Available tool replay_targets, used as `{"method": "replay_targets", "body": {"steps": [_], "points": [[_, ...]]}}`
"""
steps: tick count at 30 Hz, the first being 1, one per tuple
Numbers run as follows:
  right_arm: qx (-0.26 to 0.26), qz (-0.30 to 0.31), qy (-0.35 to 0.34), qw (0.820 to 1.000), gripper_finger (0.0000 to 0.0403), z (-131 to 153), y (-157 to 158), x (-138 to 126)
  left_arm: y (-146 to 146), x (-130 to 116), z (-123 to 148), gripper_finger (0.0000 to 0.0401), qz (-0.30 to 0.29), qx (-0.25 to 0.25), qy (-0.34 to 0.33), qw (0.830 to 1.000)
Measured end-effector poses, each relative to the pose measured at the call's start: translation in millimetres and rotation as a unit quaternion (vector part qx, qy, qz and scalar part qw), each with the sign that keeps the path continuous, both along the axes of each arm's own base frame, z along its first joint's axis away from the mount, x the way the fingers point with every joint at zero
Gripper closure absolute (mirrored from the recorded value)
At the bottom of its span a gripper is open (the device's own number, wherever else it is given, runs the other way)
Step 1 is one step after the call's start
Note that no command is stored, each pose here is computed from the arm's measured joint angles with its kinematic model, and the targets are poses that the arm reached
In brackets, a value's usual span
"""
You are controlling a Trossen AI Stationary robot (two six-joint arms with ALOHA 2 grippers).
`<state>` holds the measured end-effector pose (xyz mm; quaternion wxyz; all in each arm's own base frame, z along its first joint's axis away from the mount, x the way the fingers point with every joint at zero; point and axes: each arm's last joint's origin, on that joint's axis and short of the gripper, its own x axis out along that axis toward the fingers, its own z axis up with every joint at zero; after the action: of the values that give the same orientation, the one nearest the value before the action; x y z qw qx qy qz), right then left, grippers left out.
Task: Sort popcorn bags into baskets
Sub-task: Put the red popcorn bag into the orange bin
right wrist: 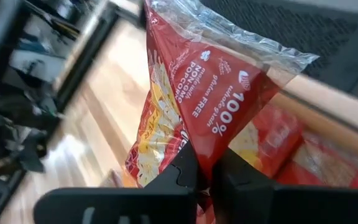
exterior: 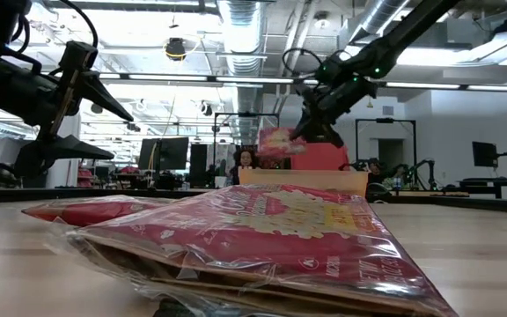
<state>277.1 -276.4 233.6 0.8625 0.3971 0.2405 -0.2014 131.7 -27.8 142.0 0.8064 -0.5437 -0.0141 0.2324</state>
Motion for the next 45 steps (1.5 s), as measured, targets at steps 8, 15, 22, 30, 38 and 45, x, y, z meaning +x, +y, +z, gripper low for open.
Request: {"method": "replay_targets", "body": {"steps": [8,15,22,30,38,45], "points": [[0.023,0.018,0.037,0.999,0.0369,-30,-1,9,0,0,0,0.0122,0.000,0.003,0.003,1.000],[0.033,0.024,0.051,0.998,0.0360,-48,0,18,0,0,0,0.0122,0.000,0.003,0.003,1.000],[0.022,0.027,0.041,0.999,0.0331,-49,-2,19,0,0,-1,0.0122,0.002,0.004,0.004,1.000],[0.021,0.026,0.042,0.999,0.0231,-49,-2,20,0,0,-1,0.0122,0.003,0.005,0.004,1.000],[0.020,-0.035,0.065,0.997,0.0190,-30,-21,3,0,0,-1,0.0122,0.001,0.004,0.004,1.000],[0.008,-0.017,0.027,0.999,0.0212,37,-7,-12,0,0,-1,0.0122,-0.009,-0.002,0.004,1.000]]}}
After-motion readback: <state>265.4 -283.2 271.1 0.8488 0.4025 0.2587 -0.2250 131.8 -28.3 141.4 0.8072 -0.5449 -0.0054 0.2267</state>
